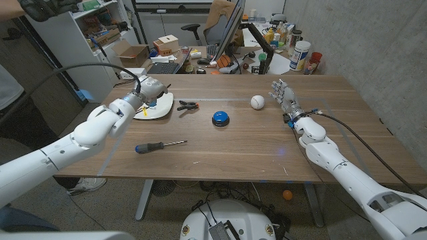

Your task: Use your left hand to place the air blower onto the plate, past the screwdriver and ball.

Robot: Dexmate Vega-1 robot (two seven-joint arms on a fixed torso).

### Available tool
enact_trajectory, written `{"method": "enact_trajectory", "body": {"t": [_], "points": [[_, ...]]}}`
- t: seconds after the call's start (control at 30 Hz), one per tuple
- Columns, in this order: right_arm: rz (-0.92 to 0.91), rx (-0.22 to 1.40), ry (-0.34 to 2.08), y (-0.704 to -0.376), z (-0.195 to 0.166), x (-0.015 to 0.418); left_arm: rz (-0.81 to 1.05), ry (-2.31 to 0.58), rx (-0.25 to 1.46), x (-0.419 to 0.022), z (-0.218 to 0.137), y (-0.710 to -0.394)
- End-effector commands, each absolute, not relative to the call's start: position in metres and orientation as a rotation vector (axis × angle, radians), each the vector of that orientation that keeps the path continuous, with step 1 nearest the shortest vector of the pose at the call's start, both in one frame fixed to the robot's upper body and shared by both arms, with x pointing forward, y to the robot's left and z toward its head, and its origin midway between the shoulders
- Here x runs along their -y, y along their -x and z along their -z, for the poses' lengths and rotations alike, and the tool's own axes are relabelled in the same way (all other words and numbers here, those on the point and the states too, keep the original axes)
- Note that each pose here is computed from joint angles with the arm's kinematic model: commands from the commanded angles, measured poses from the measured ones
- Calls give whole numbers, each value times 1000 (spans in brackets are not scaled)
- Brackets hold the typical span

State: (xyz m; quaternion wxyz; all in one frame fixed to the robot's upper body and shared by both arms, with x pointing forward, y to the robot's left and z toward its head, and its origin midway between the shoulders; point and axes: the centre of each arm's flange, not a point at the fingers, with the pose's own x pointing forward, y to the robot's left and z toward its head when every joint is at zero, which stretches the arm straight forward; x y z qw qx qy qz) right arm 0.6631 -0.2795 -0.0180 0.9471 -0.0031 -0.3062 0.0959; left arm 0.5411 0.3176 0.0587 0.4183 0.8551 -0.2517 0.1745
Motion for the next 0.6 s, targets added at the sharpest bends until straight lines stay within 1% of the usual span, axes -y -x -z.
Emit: {"method": "enact_trajectory", "body": {"t": [0.03, 0.23, 0.6], "points": [[-198, 608, 14, -671, 18, 272, -502, -2184, 622, -343, -56, -558], [-191, 603, 16, -674, 18, 273, -549, -2117, 532, -362, -63, -572], [-199, 615, 30, -674, 11, 271, -633, -2012, 436, -385, -65, -590]]}}
